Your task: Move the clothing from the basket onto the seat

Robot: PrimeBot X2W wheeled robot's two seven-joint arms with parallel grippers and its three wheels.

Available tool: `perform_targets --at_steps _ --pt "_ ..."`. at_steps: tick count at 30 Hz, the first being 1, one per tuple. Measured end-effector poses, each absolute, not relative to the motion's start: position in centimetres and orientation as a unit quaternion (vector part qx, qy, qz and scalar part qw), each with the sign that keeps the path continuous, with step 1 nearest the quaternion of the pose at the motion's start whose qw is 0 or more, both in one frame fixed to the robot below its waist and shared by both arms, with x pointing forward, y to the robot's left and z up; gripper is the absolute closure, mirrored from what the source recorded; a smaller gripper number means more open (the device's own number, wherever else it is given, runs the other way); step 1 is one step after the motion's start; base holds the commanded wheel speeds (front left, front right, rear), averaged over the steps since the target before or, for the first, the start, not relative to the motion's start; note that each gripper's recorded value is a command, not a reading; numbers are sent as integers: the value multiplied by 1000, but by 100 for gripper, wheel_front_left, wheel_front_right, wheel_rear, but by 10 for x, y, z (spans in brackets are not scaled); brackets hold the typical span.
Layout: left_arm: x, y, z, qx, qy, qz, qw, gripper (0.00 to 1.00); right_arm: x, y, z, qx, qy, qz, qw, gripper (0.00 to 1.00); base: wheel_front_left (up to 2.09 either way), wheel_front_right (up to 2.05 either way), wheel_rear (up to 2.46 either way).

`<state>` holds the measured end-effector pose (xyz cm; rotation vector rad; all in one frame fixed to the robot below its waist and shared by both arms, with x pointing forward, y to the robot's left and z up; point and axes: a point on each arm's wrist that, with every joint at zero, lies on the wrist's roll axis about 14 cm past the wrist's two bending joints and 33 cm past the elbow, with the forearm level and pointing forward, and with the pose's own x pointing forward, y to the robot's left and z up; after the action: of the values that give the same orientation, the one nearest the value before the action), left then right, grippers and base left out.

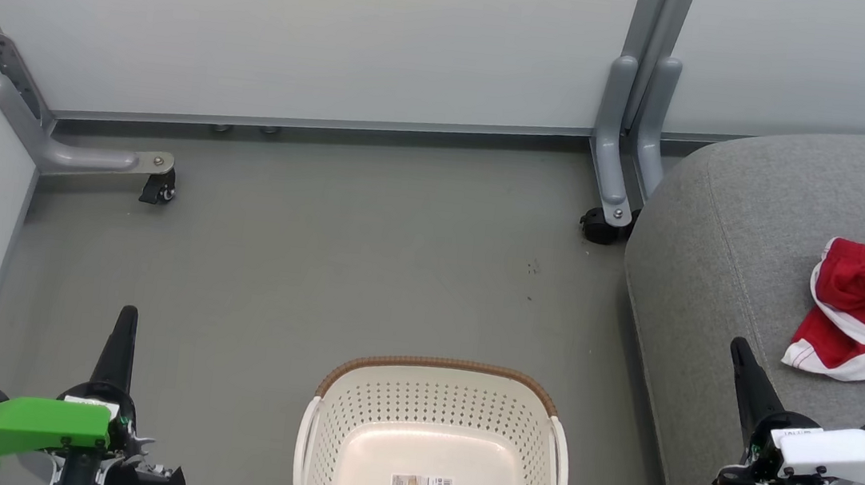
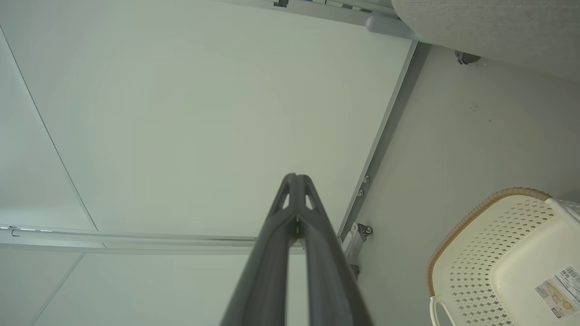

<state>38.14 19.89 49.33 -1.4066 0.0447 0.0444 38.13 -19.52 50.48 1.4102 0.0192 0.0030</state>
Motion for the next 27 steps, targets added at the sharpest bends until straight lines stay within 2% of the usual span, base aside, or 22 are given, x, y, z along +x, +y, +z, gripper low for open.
perform_targets --at_steps 22,27 --pt "388 200 504 -708 4 4 706 100 387 -200 504 707 3 -4 707 100 0 0 0" --pt "388 200 504 -708 4 4 706 100 388 -200 505 708 3 -3 706 100 0 0 0"
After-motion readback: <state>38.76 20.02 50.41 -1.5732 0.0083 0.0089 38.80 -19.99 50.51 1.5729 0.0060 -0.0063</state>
